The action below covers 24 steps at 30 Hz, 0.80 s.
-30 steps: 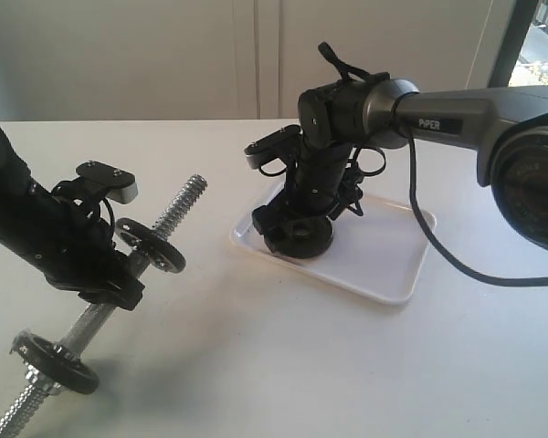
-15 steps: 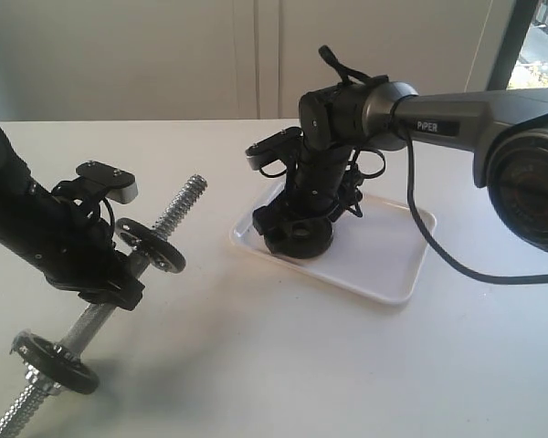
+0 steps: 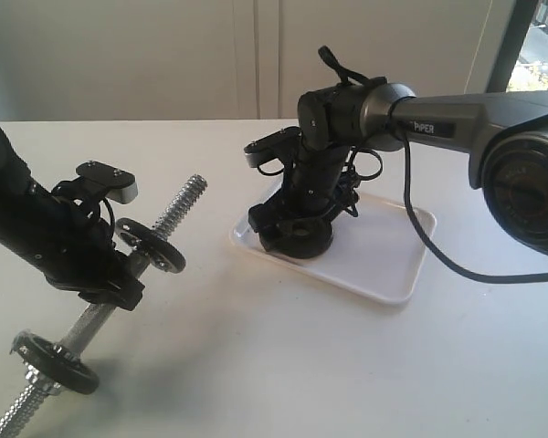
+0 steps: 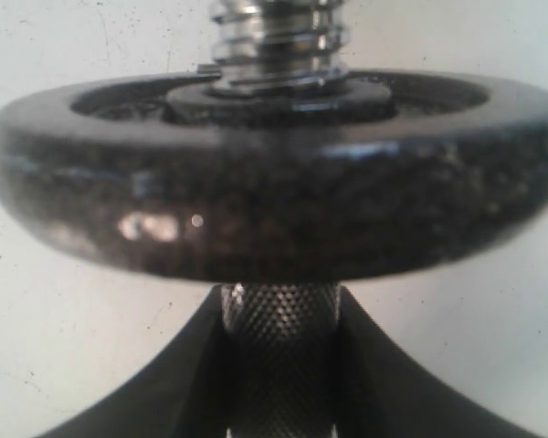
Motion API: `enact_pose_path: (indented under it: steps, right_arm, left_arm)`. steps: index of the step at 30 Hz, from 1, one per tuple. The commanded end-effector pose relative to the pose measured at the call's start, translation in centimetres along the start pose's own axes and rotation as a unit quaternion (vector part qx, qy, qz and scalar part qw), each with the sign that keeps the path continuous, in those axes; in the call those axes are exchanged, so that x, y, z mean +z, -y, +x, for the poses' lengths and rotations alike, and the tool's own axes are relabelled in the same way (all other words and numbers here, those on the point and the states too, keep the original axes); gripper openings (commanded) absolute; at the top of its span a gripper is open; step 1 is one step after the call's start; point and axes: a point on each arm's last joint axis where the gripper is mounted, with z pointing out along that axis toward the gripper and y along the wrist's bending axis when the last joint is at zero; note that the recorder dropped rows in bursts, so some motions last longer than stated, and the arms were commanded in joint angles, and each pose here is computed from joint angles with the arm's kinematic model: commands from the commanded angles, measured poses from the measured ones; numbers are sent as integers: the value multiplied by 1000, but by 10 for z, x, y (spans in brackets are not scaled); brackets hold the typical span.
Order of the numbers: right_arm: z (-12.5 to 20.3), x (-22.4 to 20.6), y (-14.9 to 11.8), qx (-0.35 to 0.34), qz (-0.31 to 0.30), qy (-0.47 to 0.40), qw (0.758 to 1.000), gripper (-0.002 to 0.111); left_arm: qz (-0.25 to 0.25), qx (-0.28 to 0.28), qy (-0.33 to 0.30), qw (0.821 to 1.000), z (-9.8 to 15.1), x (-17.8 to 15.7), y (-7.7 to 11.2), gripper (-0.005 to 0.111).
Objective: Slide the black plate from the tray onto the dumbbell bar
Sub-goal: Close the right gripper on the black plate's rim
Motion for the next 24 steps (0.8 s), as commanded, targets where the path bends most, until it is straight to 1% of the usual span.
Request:
enact_pose_path:
  steps: [1, 7, 12, 15, 17, 19, 23, 24]
  right_arm:
    - [15, 18, 2, -17, 8, -61, 998, 97]
    - [14, 14, 4, -25, 18, -80, 996, 89]
    - [15, 15, 4, -25, 19, -89, 996, 88]
    - [17, 15, 6, -34, 30, -98, 994, 86]
    - [17, 14, 8, -39, 37, -102, 993, 79]
    - [18, 14, 8, -40, 37, -106, 993, 69]
    - [18, 14, 9, -34, 45, -104, 993, 44]
    - [17, 14, 9, -30, 47, -97, 994, 35]
  left_arm:
    - [12, -25, 48, 998, -11, -17, 8, 0]
    - [12, -25, 48, 998, -11, -17, 8, 0]
    - [12, -25, 48, 998, -11, -17, 8, 0]
    - [12, -25, 48, 998, -11, -17, 8, 0]
    - [12, -25, 48, 998, -11, -17, 8, 0]
    - [12, -25, 48, 998, -11, -17, 8, 0]
    - [12, -25, 48, 998, -11, -17, 8, 0]
    - [12, -25, 48, 998, -11, -17, 8, 0]
